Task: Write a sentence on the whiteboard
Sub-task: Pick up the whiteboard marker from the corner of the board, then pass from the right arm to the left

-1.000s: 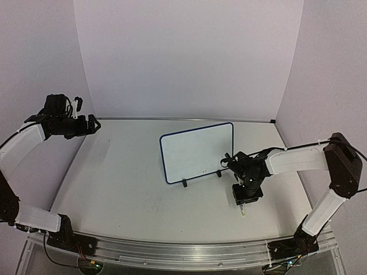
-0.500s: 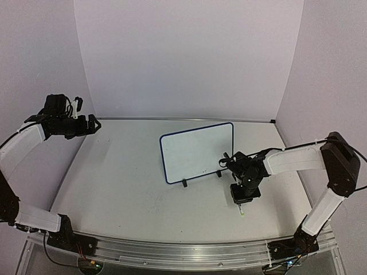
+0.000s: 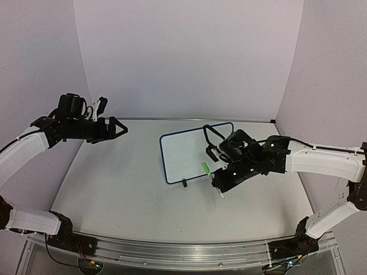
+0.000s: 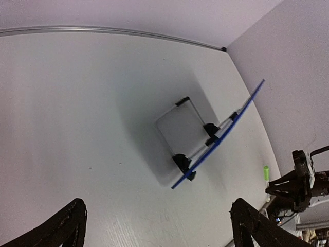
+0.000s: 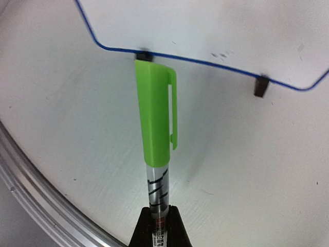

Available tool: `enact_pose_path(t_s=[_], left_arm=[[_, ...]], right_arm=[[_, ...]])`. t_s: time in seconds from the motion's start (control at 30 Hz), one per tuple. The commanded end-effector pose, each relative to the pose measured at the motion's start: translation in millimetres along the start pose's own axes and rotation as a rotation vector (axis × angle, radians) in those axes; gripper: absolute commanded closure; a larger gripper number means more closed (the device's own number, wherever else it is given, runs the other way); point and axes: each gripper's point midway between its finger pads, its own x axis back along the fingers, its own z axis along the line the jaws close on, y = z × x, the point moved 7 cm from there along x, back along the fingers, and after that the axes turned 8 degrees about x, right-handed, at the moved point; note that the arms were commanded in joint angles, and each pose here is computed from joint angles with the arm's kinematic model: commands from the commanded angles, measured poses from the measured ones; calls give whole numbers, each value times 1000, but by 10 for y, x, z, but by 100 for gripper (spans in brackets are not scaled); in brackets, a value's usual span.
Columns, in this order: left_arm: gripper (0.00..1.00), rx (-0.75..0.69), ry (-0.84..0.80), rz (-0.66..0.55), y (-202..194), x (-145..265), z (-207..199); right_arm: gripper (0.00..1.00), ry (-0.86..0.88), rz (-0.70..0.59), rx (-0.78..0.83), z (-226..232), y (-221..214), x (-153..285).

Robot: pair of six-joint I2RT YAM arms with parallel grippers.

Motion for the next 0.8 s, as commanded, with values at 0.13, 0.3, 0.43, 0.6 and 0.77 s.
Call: enact_pose_path(t_s=[0.13,0.3,0.43,0.6,0.77], left_arm=[[8,-26,-327,153,-305,-95,-869],[8,9,-401,230,-525,-240,-1013],[7,46,-432,251,-612,-313,-1033],[15,52,-421,293,-682,-422,-1034],[36,49,-406,325,-708,-506,-1026]], right_arm=[[100,88,-155,315,657,616,173],[100,83,-189,395,833,829,79],[100,85,-219,431,932,934,48],[100,91,-257,450,1000,1017,69],[100,110,-277,455,1035,1041,85]])
